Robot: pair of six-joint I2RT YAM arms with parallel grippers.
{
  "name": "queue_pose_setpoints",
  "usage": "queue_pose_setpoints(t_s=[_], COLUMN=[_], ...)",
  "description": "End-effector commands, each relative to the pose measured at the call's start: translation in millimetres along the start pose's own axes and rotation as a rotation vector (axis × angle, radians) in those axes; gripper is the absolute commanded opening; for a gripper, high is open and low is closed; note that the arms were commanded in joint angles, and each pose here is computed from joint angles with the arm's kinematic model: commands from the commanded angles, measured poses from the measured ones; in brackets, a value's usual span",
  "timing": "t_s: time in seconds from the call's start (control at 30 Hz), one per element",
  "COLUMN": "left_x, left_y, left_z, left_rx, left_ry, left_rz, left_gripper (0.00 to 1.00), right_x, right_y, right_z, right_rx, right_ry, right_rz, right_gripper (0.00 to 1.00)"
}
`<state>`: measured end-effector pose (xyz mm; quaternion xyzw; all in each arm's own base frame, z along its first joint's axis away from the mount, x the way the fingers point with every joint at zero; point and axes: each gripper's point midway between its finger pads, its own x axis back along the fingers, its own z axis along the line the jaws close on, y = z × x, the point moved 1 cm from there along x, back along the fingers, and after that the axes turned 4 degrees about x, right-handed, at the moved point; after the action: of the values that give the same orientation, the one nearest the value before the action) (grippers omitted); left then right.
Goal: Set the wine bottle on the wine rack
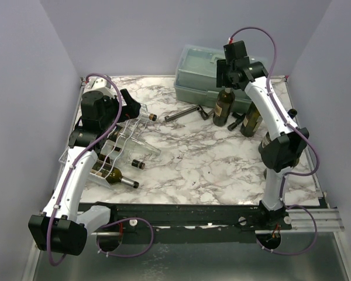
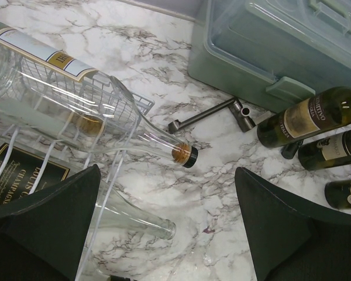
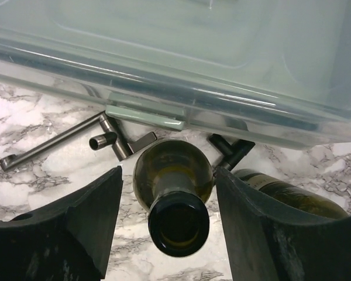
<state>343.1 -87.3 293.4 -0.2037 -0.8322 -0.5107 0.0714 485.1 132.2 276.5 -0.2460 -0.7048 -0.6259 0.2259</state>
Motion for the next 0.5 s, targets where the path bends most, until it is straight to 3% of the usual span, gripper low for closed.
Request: queue_pose_setpoints(t_s=[0.0, 0.47], left_x=[-1.9, -2.2], left_y=[0.1, -0.1], left_z=[-4.6, -4.9], left_rx=[0.001, 0.003], left_ry=[-0.028, -0.029], left_rz=[0.001, 0.002], left_gripper=[0.99, 0.99], right_x=[-2.0, -11.2], right_y=[-11.4, -9.1], right_z=[1.6, -2.8], right_rx=[0.008, 0.006], right_ry=[0.033, 0.029], right_rz=[0.072, 0.085], right_gripper=[0.68, 0.64])
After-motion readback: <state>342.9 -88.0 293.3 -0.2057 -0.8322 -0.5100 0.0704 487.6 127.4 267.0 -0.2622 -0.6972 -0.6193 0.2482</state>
